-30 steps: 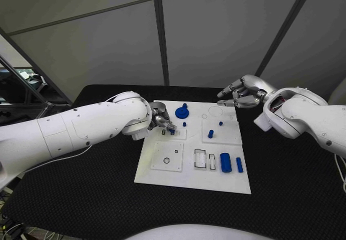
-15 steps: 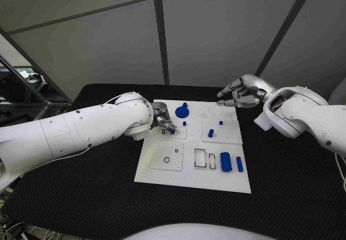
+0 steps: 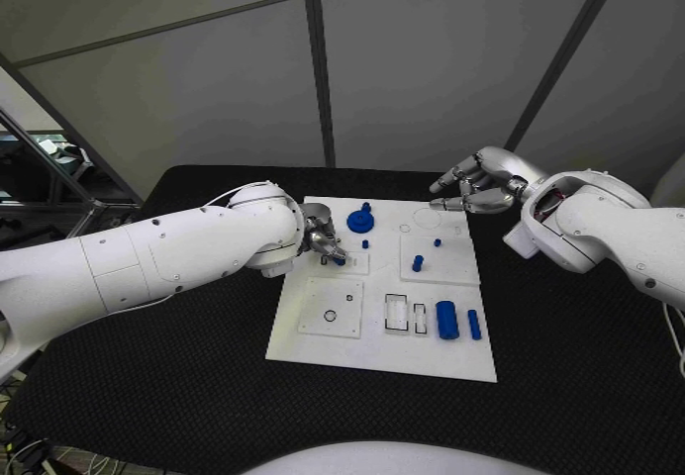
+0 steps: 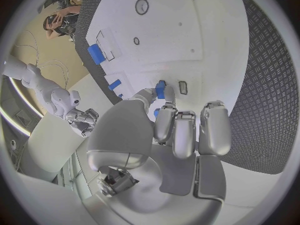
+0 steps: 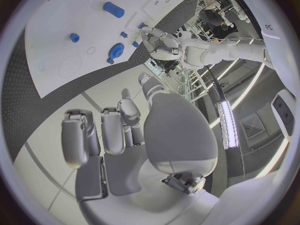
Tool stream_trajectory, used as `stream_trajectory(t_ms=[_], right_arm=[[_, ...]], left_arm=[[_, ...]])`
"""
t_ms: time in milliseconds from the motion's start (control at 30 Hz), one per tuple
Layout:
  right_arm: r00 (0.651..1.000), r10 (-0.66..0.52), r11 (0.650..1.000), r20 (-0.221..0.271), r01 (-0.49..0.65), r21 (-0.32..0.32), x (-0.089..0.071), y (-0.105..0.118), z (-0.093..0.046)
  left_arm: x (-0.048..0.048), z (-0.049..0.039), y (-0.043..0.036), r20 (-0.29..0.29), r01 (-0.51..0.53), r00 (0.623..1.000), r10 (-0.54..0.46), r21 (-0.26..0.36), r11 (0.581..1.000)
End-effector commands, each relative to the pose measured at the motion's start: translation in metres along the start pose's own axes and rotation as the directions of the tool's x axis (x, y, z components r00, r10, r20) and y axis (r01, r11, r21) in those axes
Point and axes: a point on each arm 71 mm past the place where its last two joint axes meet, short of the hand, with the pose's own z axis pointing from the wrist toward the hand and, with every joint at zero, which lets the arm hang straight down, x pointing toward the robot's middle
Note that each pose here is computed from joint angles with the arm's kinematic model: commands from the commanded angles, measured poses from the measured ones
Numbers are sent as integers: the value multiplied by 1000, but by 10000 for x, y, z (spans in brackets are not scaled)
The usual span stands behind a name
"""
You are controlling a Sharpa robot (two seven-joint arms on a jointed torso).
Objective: Assemble the parts on the task board
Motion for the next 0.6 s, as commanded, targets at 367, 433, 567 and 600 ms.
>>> stream_trajectory(t_ms=[367, 433, 567, 600], right_arm=[[1000, -9, 1000, -8, 9, -14, -1, 21, 6], [1000, -9, 1000, -8, 9, -14, 0, 21, 7], [1000, -10, 1000, -9, 10, -13, 2, 22, 9], [1000, -11, 1000, -8, 11, -12, 2, 22, 9]], left_arm=[[15, 1, 0, -25, -40, 999, 39, -10, 999], [14, 7, -2, -25, -40, 999, 39, -10, 999], [10, 24, -4, -23, -34, 999, 34, -12, 999], [9, 28, -4, -24, -32, 999, 32, -13, 999]])
